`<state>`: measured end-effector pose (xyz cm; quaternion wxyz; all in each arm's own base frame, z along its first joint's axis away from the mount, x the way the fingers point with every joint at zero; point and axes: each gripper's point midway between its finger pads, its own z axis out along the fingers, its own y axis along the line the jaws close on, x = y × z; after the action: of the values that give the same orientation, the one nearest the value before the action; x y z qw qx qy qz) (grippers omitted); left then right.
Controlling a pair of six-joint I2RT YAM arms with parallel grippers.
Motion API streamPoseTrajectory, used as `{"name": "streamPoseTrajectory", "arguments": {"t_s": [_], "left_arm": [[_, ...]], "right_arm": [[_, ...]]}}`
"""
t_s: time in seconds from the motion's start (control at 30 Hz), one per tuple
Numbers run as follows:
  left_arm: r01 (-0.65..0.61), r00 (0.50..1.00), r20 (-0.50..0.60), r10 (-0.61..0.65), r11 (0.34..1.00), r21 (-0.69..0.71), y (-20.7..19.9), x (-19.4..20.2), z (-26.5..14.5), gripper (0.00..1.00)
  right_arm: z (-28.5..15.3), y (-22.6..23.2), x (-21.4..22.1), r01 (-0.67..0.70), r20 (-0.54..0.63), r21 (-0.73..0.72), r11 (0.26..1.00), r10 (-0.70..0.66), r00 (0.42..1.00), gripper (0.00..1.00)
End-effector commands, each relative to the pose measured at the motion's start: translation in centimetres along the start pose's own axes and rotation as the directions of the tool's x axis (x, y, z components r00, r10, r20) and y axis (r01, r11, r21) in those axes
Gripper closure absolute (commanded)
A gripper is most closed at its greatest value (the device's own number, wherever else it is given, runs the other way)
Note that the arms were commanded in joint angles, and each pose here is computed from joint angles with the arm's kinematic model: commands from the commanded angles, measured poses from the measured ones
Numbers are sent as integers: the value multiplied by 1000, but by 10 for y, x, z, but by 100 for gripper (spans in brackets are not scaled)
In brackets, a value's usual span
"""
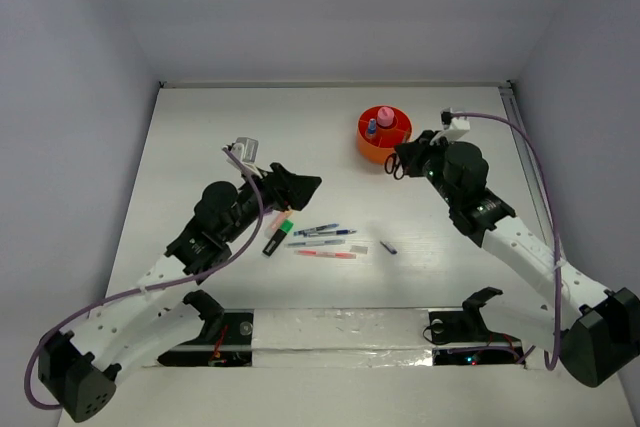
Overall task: Sort the stationery into containers
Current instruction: Place the scissors in the storage box.
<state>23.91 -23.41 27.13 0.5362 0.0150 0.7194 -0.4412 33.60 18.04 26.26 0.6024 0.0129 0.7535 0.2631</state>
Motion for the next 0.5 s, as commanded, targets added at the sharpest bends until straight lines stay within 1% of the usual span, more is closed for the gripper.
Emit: {"name": "streamPoseTrajectory", "arguments": {"t_s": [0.0,0.03,0.07,0.17,0.23,0.27,0.3,0.37,0.47], "left_arm": [[-35,996,82,34,999,14,-17,-34,-13,23],[-37,995,89,35,999,19,-20,-37,-18,23],[-39,995,92,37,999,23,-22,-39,-21,23],[-48,994,102,45,999,24,-24,-43,-30,23],[-52,994,102,50,999,13,-22,-43,-33,23],[-57,992,110,56,998,9,-22,-45,-36,23],[-60,992,110,59,998,7,-21,-45,-37,23],[-61,993,104,61,998,2,-20,-43,-39,23],[-66,993,103,65,998,5,-22,-45,-44,23]], "right_arm": [[-4,-41,-28,26,83,238,971,-47,995,100],[0,-53,-25,38,64,295,955,-60,996,100],[4,-55,-22,46,46,302,952,-63,997,100],[17,-70,-22,52,46,377,925,-75,996,100],[24,-82,-28,24,71,427,904,-60,996,100],[32,-84,-25,18,69,434,901,-53,996,100],[36,-87,-33,-1,95,450,893,-46,994,100],[46,-88,-36,-35,118,463,885,-22,993,100],[66,-97,-31,-73,126,515,854,9,992,100]]}}
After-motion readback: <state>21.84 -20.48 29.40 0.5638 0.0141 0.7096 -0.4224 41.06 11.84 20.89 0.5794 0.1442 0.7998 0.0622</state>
